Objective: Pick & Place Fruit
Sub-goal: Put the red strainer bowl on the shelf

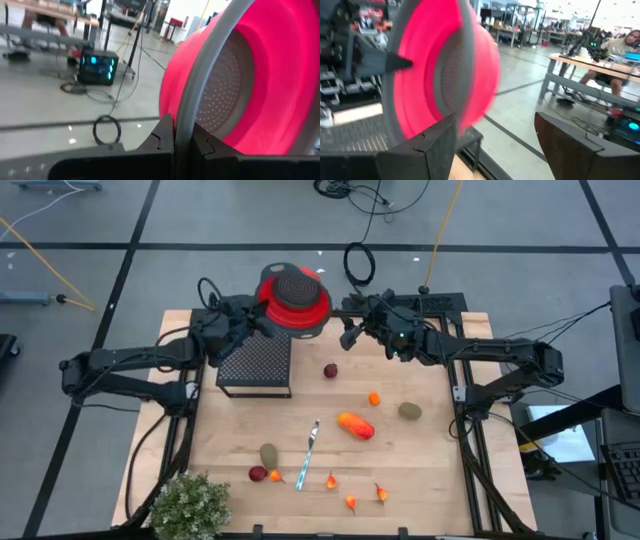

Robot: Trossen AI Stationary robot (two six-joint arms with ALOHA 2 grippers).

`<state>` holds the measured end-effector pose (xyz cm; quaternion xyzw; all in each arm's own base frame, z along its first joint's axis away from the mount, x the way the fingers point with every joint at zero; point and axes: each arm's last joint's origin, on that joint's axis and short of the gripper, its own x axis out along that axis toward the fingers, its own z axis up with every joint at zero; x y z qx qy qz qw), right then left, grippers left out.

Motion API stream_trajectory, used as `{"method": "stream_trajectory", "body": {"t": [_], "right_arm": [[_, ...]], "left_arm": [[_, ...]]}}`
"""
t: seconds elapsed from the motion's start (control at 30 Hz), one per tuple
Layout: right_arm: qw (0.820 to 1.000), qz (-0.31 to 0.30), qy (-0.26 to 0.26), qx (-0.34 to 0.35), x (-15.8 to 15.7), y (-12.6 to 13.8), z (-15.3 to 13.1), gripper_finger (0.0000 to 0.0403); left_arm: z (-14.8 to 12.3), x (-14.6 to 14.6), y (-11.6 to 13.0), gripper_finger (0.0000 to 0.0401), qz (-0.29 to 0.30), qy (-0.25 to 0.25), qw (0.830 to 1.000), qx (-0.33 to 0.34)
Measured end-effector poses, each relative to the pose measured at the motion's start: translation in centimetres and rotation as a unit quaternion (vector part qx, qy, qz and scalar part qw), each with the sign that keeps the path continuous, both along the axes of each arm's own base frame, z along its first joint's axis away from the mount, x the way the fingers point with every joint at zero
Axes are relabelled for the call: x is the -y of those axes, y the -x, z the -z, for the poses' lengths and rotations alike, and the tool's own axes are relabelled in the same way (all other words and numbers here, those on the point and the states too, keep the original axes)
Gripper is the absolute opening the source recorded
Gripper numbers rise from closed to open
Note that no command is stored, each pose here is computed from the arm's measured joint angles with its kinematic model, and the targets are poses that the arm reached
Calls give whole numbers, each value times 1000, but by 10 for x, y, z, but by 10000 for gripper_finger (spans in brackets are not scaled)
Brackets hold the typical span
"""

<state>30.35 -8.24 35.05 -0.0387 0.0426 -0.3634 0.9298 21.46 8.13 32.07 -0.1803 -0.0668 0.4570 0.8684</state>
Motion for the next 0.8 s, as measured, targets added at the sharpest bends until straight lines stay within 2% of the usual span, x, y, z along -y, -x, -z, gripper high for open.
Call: {"method": "stream_trajectory", "body": {"t": [0.07,0.23,0.33,0.47,0.6,0.8], "right_arm": [[1000,1,-2,-7,0,4,-2,254],[997,7,-18,-74,2,18,3,247],[992,16,-34,-116,8,24,10,243],[987,-10,-80,-141,18,29,19,227],[985,-52,-98,-131,27,32,25,192],[983,-112,-107,-100,34,42,42,110]], "left_arm": [[0,-2,3,2,7,21,1000,16],[2,-7,8,2,30,73,996,46],[-1,-11,10,2,39,109,993,35],[-16,-14,13,2,29,151,988,4],[-33,-17,18,2,22,196,980,-21],[-51,-20,31,2,5,268,963,-36]]}}
